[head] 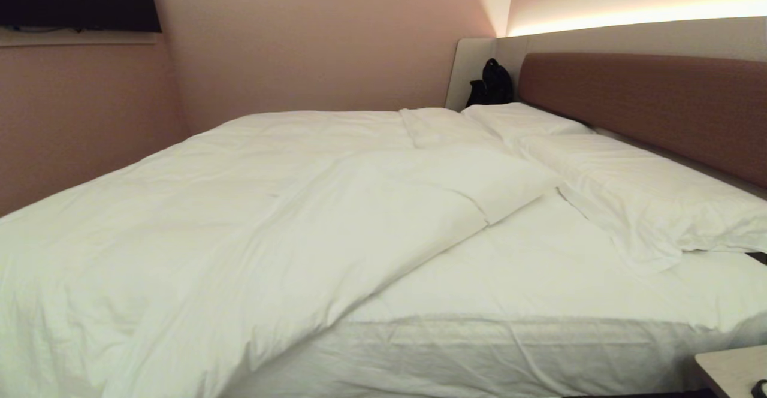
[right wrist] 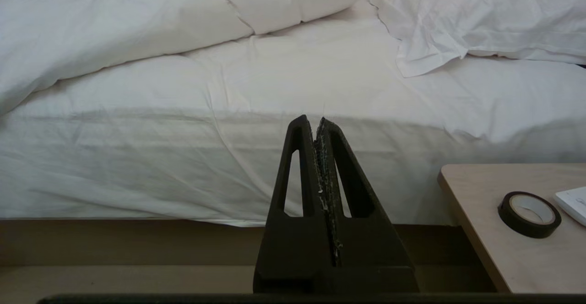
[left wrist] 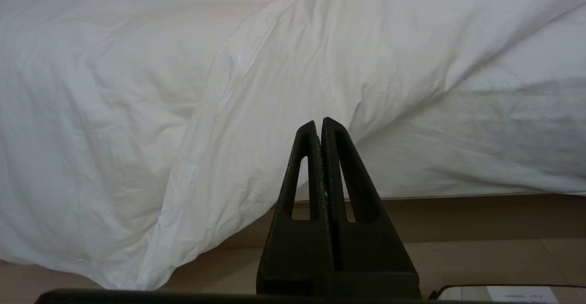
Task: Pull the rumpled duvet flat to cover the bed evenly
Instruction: Hold the folded corner of the quilt
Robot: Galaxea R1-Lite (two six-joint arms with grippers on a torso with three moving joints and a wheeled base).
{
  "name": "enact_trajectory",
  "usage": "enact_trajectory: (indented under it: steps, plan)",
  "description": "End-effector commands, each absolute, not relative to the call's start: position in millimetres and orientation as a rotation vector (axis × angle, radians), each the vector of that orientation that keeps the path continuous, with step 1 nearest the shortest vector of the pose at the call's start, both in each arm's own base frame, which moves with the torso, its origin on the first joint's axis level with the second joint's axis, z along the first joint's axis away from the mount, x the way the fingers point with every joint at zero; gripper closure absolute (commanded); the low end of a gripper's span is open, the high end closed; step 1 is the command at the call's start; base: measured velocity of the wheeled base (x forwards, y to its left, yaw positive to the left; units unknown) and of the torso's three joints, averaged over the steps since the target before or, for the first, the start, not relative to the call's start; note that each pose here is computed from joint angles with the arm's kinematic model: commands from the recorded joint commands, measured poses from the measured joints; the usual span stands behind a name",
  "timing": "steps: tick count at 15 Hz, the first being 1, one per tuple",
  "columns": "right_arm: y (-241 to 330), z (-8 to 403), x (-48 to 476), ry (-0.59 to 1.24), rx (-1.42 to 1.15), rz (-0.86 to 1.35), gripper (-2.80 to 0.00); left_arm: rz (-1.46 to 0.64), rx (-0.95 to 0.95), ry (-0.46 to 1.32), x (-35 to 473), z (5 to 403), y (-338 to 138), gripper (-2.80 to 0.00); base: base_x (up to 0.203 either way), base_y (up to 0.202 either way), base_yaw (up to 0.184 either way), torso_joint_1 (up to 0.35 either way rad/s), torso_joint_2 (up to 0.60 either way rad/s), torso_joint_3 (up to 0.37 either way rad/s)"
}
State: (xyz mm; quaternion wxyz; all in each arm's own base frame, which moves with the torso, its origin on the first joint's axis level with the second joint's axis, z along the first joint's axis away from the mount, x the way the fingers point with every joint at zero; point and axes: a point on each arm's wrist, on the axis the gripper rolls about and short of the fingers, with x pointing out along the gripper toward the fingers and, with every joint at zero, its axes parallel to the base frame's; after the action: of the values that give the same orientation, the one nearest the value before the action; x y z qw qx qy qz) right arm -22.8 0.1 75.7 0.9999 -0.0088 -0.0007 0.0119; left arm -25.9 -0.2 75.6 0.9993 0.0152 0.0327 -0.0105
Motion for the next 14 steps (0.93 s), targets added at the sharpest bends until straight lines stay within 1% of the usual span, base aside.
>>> enact_trajectory:
  steps: [1, 4, 8, 14]
  plan:
    - [0.1, 75.7, -22.7, 0.000, -0.018, 0.025, 0.00, -0.018, 0.031, 0.066, -25.9, 75.6, -0.1, 0.00, 0.000, 0.000, 0.000, 0.000, 0.00, 0.000]
    - [0.1, 75.7, -22.7, 0.000, -0.018, 0.025, 0.00, -0.021, 0.030, 0.066, -25.9, 75.6, -0.2, 0.00, 0.002, -0.046, 0.007, 0.000, 0.00, -0.002]
    - [0.1, 75.7, -22.7, 0.000, -0.018, 0.025, 0.00, -0.022, 0.030, 0.066, -25.9, 75.6, -0.2, 0.00, 0.000, -0.145, 0.001, 0.001, 0.00, 0.001]
    - [0.1, 75.7, -22.7, 0.000, -0.018, 0.025, 0.00, -0.022, 0.029, 0.066, -25.9, 75.6, -0.2, 0.00, 0.000, 0.000, 0.000, 0.000, 0.00, 0.000]
